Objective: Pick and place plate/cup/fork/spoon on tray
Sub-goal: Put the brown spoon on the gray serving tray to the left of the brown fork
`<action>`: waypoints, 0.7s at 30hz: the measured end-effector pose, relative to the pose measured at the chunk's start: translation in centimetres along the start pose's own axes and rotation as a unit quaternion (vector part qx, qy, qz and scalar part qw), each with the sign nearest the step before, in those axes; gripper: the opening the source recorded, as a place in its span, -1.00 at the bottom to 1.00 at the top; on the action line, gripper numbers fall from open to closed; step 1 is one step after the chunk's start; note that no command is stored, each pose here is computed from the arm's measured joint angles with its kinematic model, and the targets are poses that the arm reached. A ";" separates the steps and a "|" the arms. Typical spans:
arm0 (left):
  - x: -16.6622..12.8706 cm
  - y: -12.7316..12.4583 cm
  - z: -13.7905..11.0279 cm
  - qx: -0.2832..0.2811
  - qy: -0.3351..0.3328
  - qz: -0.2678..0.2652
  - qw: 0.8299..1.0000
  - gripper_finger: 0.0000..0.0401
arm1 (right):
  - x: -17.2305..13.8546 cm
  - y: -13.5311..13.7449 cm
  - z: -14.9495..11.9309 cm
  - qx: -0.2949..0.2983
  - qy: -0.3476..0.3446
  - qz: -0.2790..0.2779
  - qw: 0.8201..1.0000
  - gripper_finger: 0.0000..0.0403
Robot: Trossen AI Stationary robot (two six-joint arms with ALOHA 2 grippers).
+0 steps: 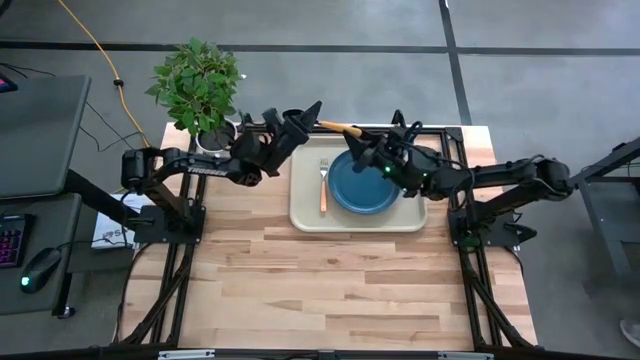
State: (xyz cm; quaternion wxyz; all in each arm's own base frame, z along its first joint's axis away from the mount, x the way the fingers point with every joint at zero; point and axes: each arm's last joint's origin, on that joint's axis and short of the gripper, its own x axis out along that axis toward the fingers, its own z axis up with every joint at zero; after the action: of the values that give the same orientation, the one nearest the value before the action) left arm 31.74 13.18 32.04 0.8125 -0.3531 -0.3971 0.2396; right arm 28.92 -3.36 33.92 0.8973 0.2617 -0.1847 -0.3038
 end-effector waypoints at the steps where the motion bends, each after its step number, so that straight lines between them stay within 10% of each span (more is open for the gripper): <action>1: 0.1 0.0 0.3 0.006 0.007 0.002 1.000 -0.76 | -0.2 -0.1 0.2 -0.009 0.005 -0.002 1.000 0.16; 12: -0.1 -0.1 3.3 0.115 0.160 0.032 0.980 -0.76 | -3.6 -1.7 2.7 -0.103 0.125 -0.035 0.986 0.21; 21: -2.2 1.5 5.8 0.194 0.426 0.117 0.876 -0.76 | -8.1 -4.2 4.2 -0.125 0.274 -0.064 0.951 0.21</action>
State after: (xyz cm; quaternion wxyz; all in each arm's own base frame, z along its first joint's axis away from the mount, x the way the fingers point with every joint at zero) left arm 25.64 14.91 32.33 0.9214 -0.3004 0.0859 0.2311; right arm 18.94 -2.49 33.42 0.9175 0.2321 0.1250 -0.2979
